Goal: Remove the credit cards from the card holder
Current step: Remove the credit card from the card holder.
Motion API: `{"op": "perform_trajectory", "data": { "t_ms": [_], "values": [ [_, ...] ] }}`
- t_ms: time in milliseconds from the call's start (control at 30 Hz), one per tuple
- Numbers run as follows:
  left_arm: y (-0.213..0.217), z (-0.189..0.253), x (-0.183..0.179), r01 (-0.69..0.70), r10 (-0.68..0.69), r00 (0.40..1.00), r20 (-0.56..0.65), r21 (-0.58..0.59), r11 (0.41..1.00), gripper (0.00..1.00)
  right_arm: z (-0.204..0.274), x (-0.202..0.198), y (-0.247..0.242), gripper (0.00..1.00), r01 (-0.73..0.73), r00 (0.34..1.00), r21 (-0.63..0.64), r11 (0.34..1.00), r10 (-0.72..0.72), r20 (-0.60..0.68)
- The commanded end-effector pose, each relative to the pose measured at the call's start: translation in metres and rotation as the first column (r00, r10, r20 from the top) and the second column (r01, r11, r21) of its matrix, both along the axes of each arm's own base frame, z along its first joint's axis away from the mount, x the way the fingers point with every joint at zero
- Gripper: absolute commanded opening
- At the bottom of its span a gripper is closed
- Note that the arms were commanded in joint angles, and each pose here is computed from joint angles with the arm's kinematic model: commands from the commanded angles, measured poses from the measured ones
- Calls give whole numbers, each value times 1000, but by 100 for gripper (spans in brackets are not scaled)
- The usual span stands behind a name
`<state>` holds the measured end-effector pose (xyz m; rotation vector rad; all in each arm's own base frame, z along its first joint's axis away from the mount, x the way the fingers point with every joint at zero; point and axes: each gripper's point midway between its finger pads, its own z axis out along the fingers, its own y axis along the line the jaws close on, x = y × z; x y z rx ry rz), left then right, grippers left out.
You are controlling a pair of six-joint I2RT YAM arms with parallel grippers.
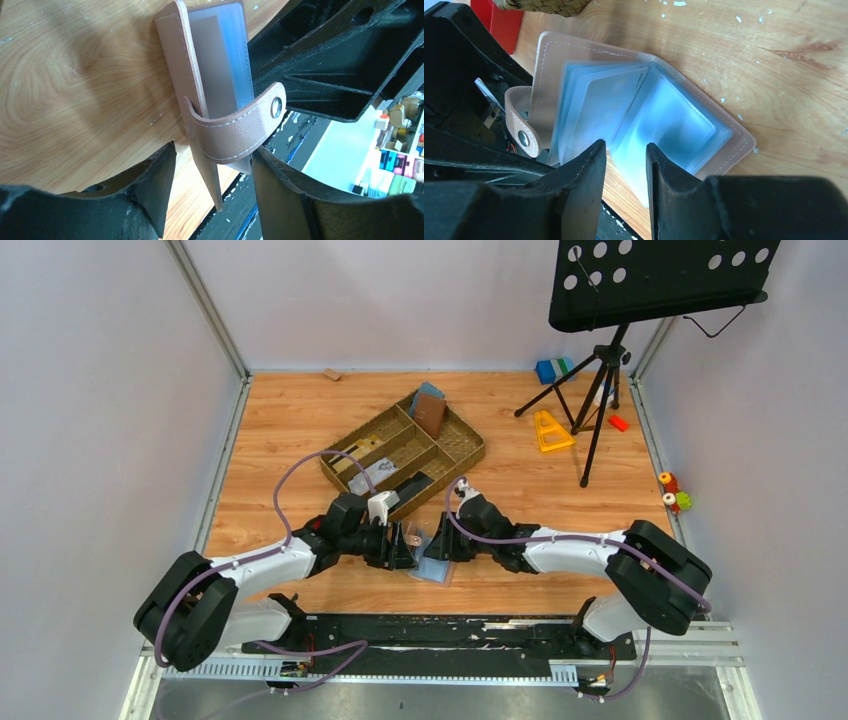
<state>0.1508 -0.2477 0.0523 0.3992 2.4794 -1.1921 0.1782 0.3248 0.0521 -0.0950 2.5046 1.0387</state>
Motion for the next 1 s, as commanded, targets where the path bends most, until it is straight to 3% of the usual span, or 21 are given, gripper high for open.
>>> {"op": "perform_trajectory", "data": {
  "t_ms": [0,133,300,433,700,767,833,967],
  "values": [
    [-7,16,10,8,-5,998,69,-39,999,65,9,3,4,36,4,999,31,1000,-5,38],
    [-11,25,11,14,-9,997,76,-66,998,83,15,3,18,35,-32,999,55,998,30,30],
    [-12,34,13,17,-10,996,92,-70,997,84,25,2,37,36,-72,997,66,995,69,46],
    [-12,30,14,12,-7,997,81,-59,998,71,26,1,42,36,-83,996,66,994,80,49],
    [-3,16,19,-41,40,998,57,15,999,34,17,1,28,35,-48,998,22,999,47,49],
    [-2,14,18,-43,42,998,50,24,999,15,12,1,20,35,-28,998,5,1000,27,50],
    [-1,12,17,-43,42,998,39,25,999,4,7,1,11,35,-5,999,3,1000,5,50],
    [0,9,13,-50,49,998,27,23,999,0,2,-4,2,35,10,1000,61,998,-12,19]
  ]
}}
